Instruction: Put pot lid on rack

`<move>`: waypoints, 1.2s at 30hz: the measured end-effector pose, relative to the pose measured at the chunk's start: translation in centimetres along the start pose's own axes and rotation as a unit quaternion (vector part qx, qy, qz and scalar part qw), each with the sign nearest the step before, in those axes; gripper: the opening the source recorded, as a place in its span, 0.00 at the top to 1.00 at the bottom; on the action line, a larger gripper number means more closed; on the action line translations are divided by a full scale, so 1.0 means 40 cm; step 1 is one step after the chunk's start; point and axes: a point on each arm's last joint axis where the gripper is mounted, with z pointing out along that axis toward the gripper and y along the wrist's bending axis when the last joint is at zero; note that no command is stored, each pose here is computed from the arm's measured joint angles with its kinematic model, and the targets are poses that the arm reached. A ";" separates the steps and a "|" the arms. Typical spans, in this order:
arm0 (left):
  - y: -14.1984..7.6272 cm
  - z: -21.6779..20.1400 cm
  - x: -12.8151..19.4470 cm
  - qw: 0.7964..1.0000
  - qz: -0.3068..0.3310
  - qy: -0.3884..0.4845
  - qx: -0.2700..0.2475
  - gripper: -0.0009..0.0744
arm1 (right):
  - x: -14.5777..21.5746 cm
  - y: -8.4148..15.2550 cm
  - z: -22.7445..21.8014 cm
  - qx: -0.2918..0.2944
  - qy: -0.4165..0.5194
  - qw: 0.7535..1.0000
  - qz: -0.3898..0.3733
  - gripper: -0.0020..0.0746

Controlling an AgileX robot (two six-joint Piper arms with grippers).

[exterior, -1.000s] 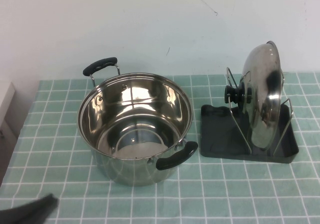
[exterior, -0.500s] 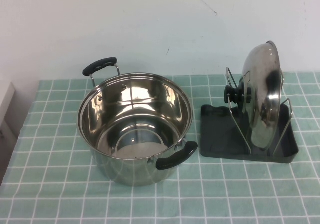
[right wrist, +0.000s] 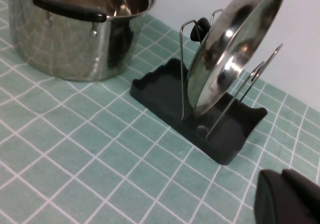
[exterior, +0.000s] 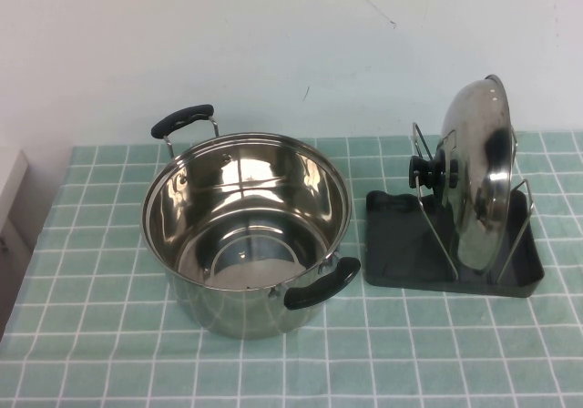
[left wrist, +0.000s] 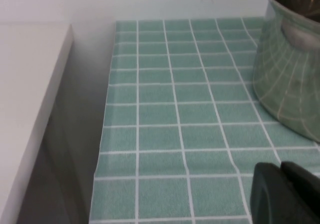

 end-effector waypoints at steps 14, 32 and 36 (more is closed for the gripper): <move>-0.001 0.000 0.000 1.000 -0.007 0.000 0.002 0.99 | 0.000 0.000 0.000 0.000 0.000 1.000 0.000 0.98; -0.003 0.000 0.000 1.000 -0.023 0.000 0.006 0.99 | 0.000 0.000 0.000 0.000 0.000 1.000 0.000 0.98; -0.003 0.000 0.000 1.000 -0.024 0.000 0.006 0.99 | 0.000 0.000 0.000 0.000 0.000 1.000 0.000 0.98</move>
